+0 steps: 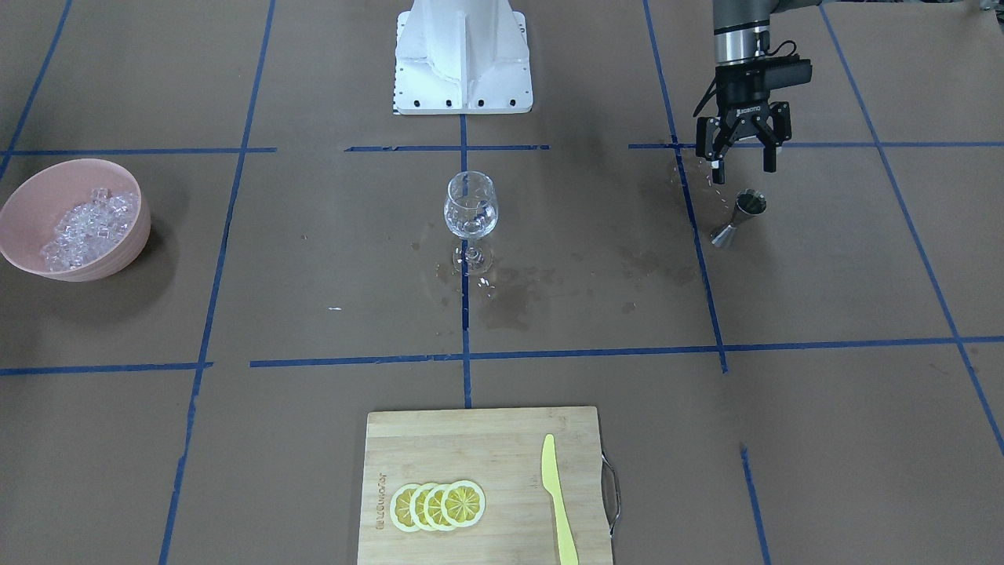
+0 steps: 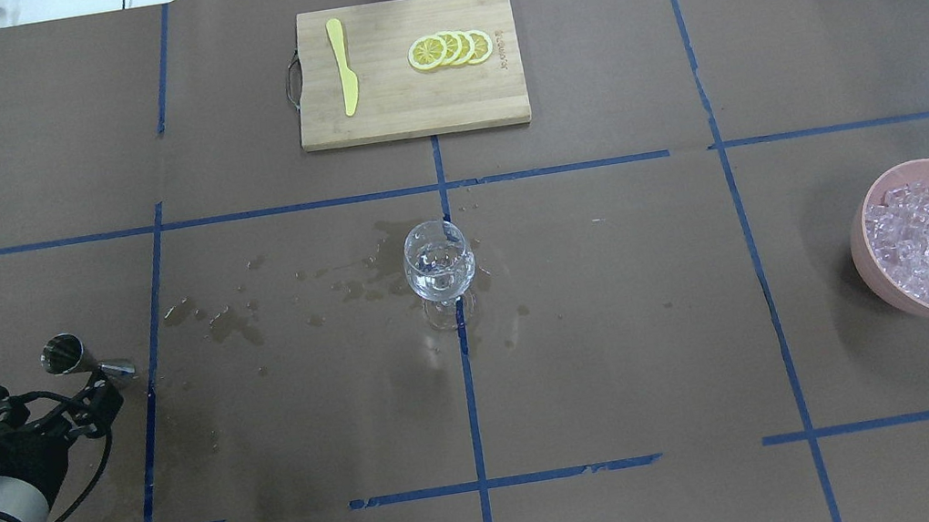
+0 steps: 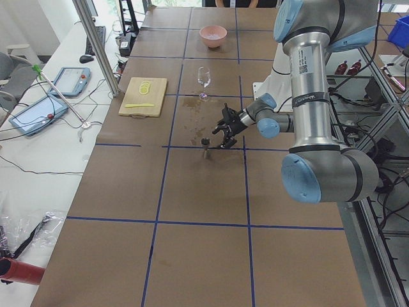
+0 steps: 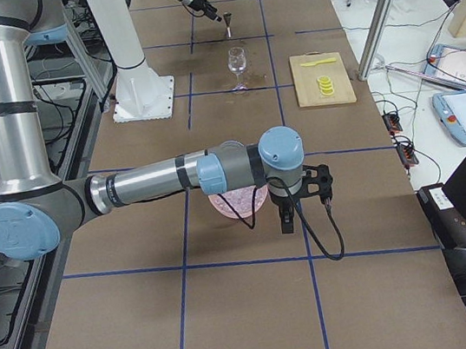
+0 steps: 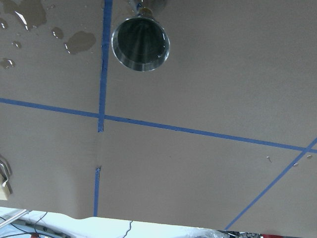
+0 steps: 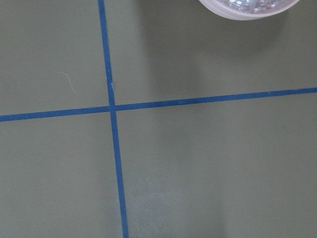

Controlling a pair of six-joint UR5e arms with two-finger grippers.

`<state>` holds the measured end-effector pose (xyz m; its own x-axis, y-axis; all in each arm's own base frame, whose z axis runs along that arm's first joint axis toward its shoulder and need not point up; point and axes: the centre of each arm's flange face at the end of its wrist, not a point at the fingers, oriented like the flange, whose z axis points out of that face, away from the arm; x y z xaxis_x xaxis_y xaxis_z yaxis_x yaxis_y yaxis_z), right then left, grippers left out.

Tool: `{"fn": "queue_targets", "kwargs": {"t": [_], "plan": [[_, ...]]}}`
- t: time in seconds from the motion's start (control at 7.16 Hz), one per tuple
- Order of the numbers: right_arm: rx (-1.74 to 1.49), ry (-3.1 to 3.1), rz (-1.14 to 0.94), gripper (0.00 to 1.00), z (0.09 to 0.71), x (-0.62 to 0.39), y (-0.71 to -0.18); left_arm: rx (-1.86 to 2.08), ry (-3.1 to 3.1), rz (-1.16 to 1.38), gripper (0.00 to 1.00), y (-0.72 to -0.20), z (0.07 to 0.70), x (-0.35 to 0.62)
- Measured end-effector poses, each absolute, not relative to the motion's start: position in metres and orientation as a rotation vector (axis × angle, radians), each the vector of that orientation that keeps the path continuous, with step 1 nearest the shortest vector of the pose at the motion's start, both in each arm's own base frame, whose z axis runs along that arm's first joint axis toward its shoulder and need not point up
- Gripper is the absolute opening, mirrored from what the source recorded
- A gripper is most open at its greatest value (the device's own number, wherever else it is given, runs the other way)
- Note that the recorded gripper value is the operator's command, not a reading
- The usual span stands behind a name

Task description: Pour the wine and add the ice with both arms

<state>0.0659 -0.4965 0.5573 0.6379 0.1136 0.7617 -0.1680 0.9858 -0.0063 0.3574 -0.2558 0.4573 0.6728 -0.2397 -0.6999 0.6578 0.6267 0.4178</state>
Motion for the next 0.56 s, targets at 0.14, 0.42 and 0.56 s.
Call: {"fn": "queue_targets", "kwargs": {"t": [0.14,0.42,0.56], "plan": [[0.064,-0.873,0.196,1.0,0.534,0.055,-0.495,0.767,0.629,-0.576,1.0,-0.261,0.467,0.369],[0.041,-0.892,0.261,1.0,0.494,0.025,-0.491,0.869,0.588,-0.602,0.99,-0.267,0.486,0.377],[0.027,-0.897,0.278,1.0,0.482,0.012,-0.49,0.904,0.572,-0.614,0.99,-0.269,0.497,0.383]]}}
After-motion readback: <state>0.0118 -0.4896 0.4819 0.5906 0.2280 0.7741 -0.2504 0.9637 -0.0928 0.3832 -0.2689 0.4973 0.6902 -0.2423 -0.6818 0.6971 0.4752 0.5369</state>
